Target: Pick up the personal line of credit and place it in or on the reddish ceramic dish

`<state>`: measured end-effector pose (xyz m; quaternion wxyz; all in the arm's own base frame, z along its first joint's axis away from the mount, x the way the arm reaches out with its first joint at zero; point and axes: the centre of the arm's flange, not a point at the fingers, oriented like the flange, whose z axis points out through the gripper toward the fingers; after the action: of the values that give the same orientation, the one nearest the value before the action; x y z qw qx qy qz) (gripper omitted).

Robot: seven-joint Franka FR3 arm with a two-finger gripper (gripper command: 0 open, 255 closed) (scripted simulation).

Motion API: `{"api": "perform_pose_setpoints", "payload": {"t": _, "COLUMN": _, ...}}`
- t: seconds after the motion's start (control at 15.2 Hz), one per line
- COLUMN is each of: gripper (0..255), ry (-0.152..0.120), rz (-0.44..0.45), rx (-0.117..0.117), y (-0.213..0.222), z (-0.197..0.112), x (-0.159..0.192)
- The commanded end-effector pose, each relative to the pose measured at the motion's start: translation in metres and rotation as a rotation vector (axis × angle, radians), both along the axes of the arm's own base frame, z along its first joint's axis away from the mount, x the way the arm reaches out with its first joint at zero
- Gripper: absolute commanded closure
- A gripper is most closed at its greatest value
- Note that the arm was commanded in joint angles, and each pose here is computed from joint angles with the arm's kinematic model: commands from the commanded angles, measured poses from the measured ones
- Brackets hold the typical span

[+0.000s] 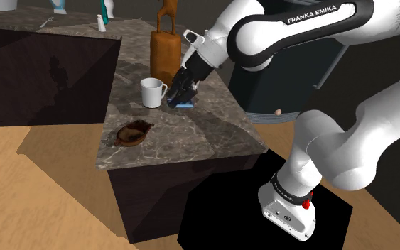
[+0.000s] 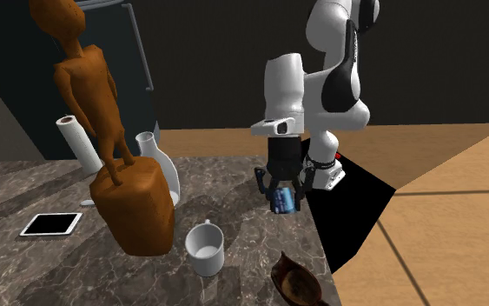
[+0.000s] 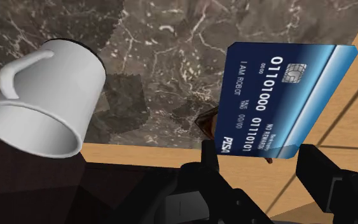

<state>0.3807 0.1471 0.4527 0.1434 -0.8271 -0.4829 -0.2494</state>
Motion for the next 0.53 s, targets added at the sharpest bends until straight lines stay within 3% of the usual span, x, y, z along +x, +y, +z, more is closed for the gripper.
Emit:
{"api": "perform_pose_setpoints", "payload": {"t": 0.0, "gripper": 255, "ry": 0.000, "rz": -0.001, "rx": 0.000, "y": 0.026, "z": -0.002, "x": 0.008}}
{"api": "perform_pose_setpoints", "payload": {"t": 0.46, "gripper": 255, "ry": 0.000, "rz": -0.001, "rx": 0.000, "y": 0.112, "z": 0.002, "x": 0.044}}
